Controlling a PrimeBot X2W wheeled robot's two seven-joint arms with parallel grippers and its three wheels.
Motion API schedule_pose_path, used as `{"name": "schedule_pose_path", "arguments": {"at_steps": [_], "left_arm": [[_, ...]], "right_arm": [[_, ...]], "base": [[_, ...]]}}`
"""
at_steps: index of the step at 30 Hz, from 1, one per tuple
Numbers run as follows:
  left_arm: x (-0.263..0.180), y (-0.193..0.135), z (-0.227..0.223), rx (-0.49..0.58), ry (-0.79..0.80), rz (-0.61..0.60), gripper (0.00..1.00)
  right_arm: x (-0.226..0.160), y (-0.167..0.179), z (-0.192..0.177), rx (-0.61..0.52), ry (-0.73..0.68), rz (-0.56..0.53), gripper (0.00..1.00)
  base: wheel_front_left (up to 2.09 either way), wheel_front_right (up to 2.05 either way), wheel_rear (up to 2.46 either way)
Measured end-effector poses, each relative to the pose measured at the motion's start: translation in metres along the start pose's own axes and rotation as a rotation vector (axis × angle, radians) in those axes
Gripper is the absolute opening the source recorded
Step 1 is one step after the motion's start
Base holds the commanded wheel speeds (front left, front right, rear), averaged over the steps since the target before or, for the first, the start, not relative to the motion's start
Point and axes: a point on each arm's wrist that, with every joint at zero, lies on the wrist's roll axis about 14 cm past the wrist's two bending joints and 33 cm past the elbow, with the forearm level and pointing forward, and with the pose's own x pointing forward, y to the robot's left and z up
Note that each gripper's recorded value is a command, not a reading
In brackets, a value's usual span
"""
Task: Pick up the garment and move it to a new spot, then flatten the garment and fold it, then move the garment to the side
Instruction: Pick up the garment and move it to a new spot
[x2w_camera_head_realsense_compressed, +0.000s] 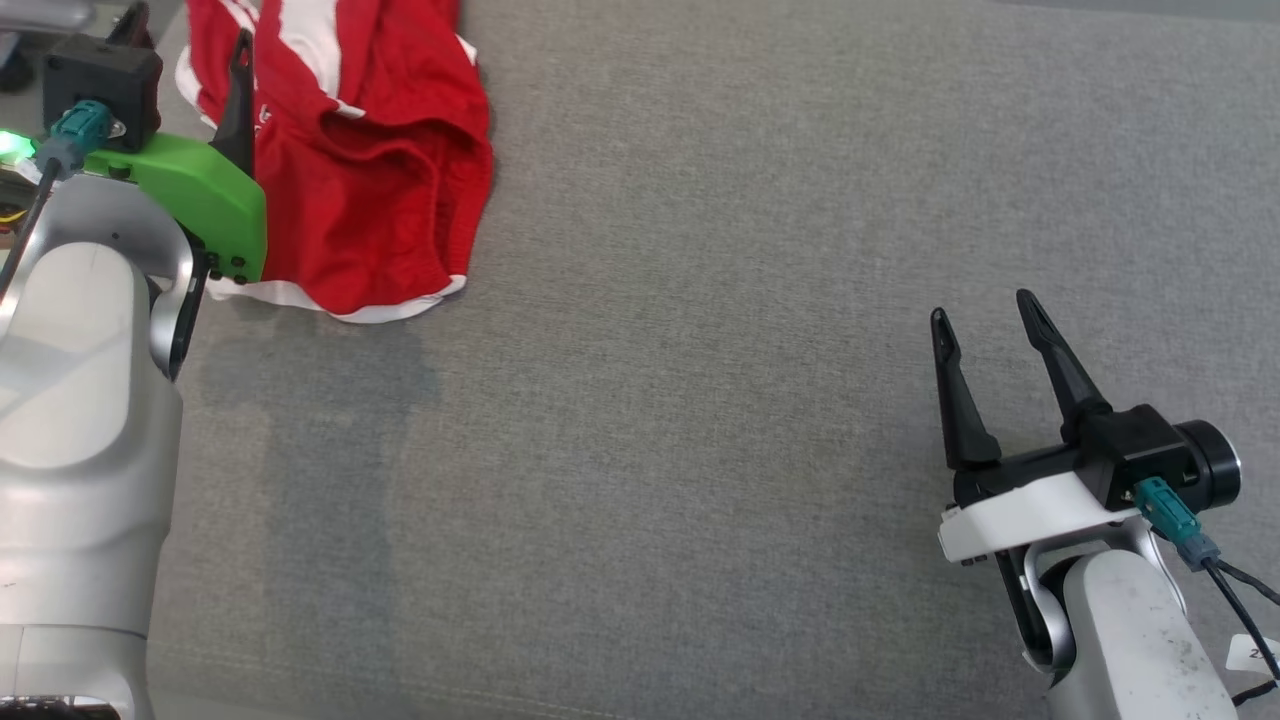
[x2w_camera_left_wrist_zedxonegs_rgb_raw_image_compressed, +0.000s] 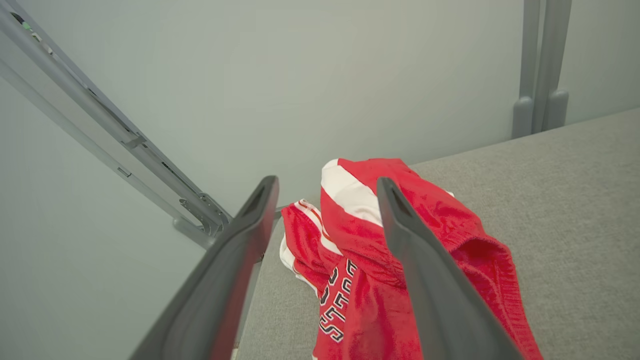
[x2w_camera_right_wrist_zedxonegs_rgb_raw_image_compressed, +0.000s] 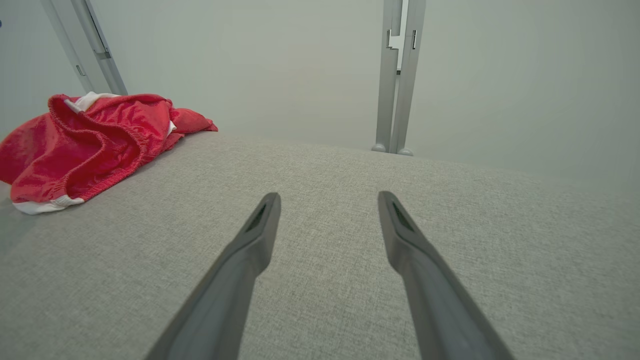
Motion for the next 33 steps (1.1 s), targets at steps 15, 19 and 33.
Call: {"name": "schedule_pose_path", "arguments": {"at_steps": [15, 19, 33], "left_arm": [[0.038, -0.048, -0.127, 0.003, 0.385, -0.078, 1.0], [0.042, -0.044, -0.134, 0.022, 0.388, -0.049, 0.8], [0.061, -0.037, -0.038, 0.04, 0.057, -0.022, 0.0]], "right_arm": [[-0.008, -0.048, -0.035, -0.001, 0.073, -0.119, 1.0], [-0.012, -0.054, -0.038, 0.0, 0.083, -0.136, 1.0], [-0.021, -0.06, -0.006, 0.008, 0.018, -0.17, 1.0]], "base": [[0.0, 0.0, 0.0], [0.0, 0.0, 0.0], [0.0, 0.0, 0.0]]}}
